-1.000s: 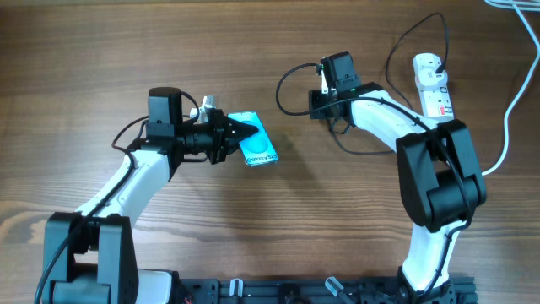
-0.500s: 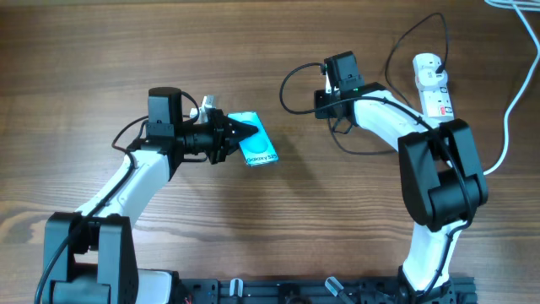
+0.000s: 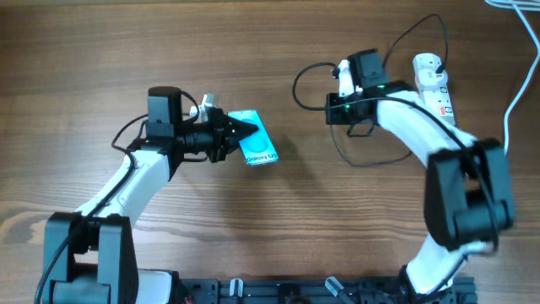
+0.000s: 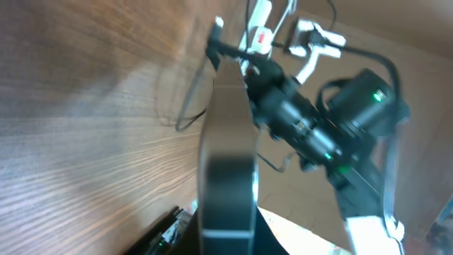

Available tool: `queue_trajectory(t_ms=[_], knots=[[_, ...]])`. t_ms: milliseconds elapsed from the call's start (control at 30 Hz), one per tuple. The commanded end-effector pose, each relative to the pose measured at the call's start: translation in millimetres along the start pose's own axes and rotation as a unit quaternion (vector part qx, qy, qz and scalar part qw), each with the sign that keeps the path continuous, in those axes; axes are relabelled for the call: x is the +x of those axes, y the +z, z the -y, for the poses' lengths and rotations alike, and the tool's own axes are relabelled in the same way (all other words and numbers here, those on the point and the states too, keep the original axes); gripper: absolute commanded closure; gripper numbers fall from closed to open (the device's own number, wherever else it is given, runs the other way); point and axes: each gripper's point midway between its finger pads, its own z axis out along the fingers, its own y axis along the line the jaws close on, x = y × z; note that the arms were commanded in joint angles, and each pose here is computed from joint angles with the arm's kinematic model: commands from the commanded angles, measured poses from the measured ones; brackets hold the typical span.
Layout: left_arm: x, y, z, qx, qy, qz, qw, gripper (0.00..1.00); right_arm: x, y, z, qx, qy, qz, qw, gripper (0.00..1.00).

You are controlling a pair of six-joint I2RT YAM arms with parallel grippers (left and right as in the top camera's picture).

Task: Plug charger to phone and switch on socket
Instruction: 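Carry the cable end left toward the phone's bottom port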

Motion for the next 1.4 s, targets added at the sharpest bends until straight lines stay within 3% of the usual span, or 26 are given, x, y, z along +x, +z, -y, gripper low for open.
queue_trajectory(t_ms=[0,133,300,467,733,967,1367], knots=[[2,-1,21,0.034,0.080,-0.012,0.996,0.96,11,-52,-45,-0.108,-0.036,-0.008,0.993,0.95],[2,-4,52,0.083,0.172,-0.014,0.981,0.96,54,-106,-99,-0.265,-0.069,-0.068,0.959,0.96],[2,-7,65,0.102,0.209,-0.007,0.973,0.96,91,-154,-137,-0.417,-0.098,-0.107,0.897,0.95],[-5,-7,65,0.098,0.187,0.010,0.977,0.96,100,-157,-144,-0.447,-0.102,-0.111,0.881,0.96],[-16,-21,114,0.163,0.230,0.065,0.957,0.96,98,-173,-169,-0.576,-0.113,-0.063,0.807,0.95],[-16,-29,135,0.194,0.247,0.086,0.945,0.96,73,-165,-176,-0.576,-0.087,-0.068,0.810,0.96],[-18,-31,137,0.198,0.252,0.094,0.943,0.96,78,-161,-199,-0.570,-0.083,-0.098,0.811,0.96]])
